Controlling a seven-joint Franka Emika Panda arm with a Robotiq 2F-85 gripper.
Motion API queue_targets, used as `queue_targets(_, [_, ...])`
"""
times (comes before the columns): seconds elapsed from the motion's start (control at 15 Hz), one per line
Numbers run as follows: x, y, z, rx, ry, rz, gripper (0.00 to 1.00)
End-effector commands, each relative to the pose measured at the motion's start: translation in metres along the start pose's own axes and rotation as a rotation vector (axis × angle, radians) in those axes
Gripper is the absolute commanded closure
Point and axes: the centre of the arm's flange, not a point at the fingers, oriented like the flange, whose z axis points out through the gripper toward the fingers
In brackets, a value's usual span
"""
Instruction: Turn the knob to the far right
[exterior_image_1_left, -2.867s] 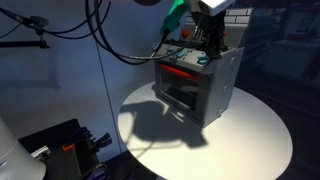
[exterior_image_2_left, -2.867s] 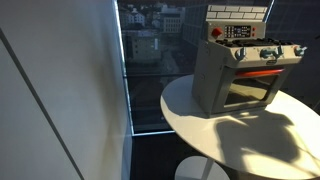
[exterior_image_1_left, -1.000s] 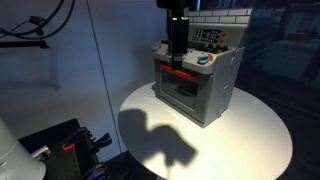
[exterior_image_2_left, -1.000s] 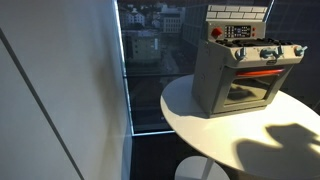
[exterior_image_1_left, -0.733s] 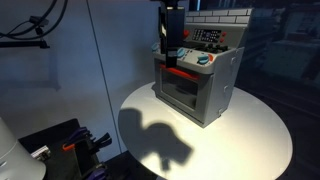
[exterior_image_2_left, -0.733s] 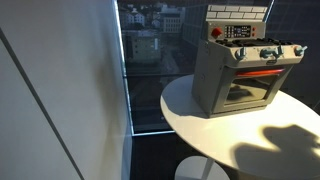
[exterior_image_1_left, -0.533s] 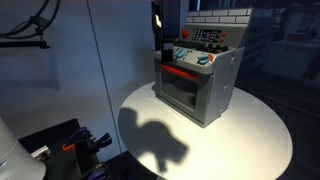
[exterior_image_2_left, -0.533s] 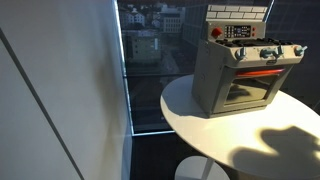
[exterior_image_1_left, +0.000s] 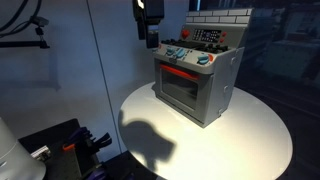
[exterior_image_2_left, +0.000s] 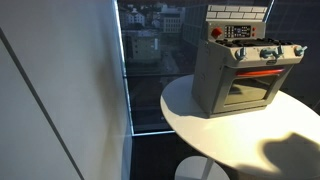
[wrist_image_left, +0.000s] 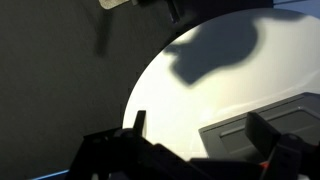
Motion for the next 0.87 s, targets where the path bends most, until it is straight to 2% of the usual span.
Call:
queue_targets(0.0, [-0.024,-0.003,-0.015,0.016,0.012,-0.049,0.00])
queue_targets(0.4, [-0.040,-0.007,-0.032,0.030,0.030,-0.070,0.00])
queue_targets(0.8, [-0.031,-0.007,-0.029,0.020,0.028,-0.050,0.00])
